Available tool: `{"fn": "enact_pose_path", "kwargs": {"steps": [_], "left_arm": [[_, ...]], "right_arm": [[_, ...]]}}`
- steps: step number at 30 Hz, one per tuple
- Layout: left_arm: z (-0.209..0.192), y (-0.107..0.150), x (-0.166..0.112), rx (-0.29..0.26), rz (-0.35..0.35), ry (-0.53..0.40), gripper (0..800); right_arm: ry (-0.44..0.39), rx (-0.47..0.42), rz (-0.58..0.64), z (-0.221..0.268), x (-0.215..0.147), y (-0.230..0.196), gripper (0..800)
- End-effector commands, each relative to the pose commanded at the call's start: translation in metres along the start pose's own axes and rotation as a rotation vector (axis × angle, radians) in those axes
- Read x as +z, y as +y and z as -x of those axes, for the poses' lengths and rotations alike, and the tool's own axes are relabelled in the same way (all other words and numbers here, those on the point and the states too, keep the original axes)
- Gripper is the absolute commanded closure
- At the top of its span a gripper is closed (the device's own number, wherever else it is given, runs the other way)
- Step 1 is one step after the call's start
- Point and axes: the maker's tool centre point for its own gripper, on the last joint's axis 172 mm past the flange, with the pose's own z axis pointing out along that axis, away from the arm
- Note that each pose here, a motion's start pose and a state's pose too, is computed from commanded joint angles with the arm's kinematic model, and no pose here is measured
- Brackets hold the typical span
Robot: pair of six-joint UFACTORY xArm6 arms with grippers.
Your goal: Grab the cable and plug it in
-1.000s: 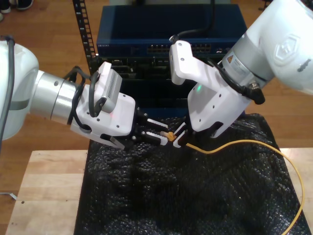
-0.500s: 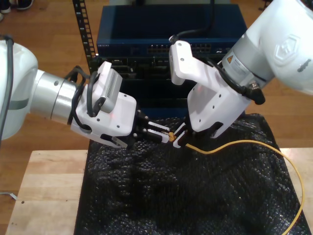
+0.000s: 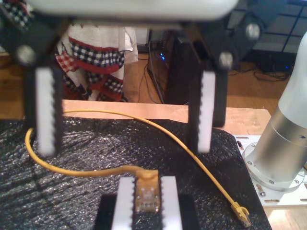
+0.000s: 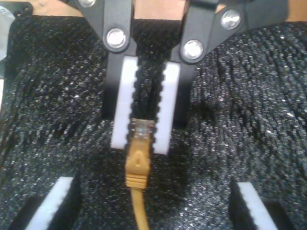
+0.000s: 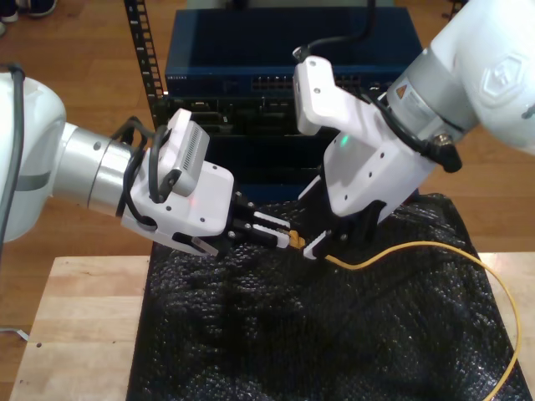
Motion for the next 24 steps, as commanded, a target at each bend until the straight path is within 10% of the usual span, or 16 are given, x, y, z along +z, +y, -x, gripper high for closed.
{"fn": "enact_pose_path", "kwargs": {"steps": [24], "left_arm": [[-0.028,-0.024,-0.033,-0.205,0.074,0.295,798]], "right_arm": [[0.046,-0.122,0.149,-0.019,-0.064,0.000,11]]}}
